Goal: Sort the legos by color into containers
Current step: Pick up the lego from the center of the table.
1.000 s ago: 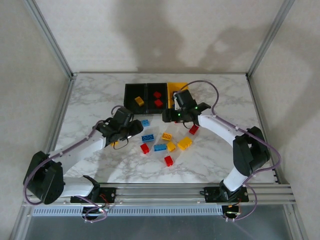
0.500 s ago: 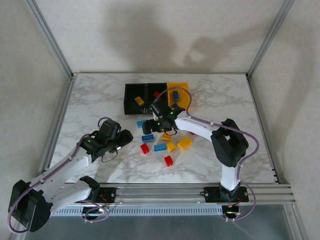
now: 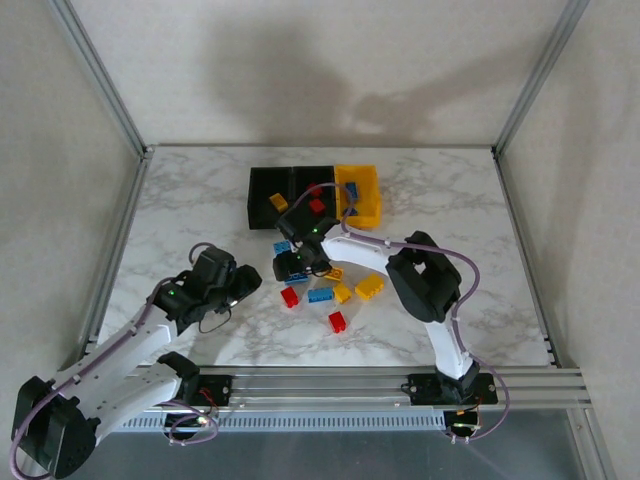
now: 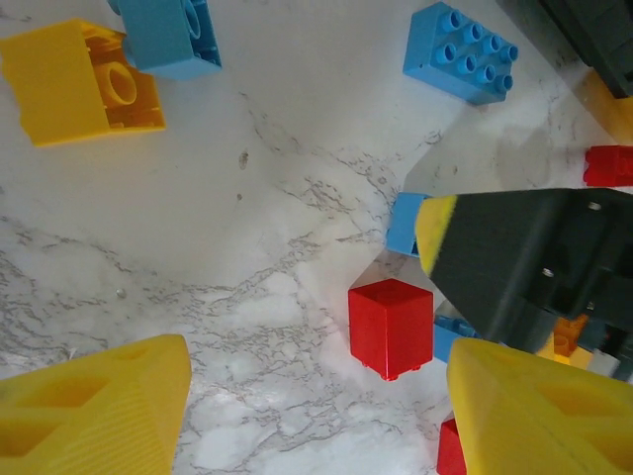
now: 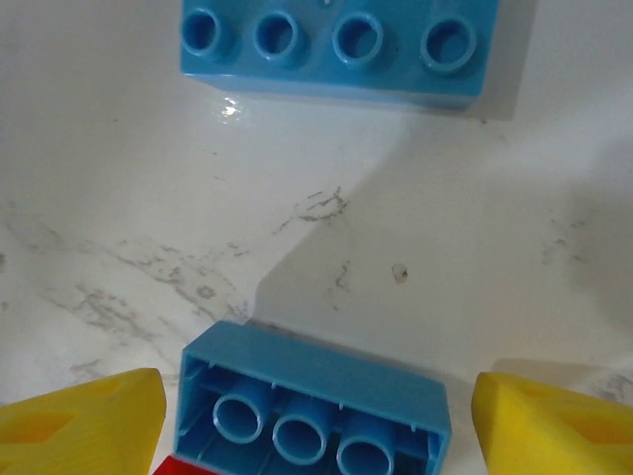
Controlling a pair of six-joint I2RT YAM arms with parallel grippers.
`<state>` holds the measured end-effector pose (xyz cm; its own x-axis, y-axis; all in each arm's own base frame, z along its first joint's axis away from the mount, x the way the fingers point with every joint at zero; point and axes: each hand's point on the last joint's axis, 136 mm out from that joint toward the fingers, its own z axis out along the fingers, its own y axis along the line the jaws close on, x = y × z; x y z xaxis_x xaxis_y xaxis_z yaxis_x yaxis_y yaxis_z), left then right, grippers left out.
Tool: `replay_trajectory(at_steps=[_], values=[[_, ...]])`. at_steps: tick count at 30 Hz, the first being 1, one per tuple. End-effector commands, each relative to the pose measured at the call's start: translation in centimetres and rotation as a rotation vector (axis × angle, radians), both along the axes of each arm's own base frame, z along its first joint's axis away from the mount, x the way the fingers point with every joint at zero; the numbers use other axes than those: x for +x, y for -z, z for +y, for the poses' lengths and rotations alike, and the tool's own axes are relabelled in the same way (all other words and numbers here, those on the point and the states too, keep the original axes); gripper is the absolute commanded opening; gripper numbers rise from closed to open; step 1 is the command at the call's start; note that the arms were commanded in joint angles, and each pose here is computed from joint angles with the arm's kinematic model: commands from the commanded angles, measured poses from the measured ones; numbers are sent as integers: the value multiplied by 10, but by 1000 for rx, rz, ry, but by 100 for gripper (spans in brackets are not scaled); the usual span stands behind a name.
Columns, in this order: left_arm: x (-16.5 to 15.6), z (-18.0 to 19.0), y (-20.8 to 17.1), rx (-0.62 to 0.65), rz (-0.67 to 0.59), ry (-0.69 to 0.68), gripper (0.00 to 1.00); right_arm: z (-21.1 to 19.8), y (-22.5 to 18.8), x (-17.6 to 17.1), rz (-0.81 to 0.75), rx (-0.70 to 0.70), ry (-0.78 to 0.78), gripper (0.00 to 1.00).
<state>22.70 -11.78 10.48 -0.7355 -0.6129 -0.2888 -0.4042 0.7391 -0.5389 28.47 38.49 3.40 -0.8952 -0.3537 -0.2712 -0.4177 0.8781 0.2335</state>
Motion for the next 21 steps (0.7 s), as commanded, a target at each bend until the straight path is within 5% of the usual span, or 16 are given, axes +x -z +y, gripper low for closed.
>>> replay_trajectory(at_steps=[1,11,21], values=[[-7,4,7,-8,29,-19,69,0,11,-5,13,-59,7,79],[-1,-2,5,-29,12,-8,69,3,1,1,-28,-63,19,55],[27,-26,-15,-74,-52,43,69,-20,-75,48,-154,39,108,55]])
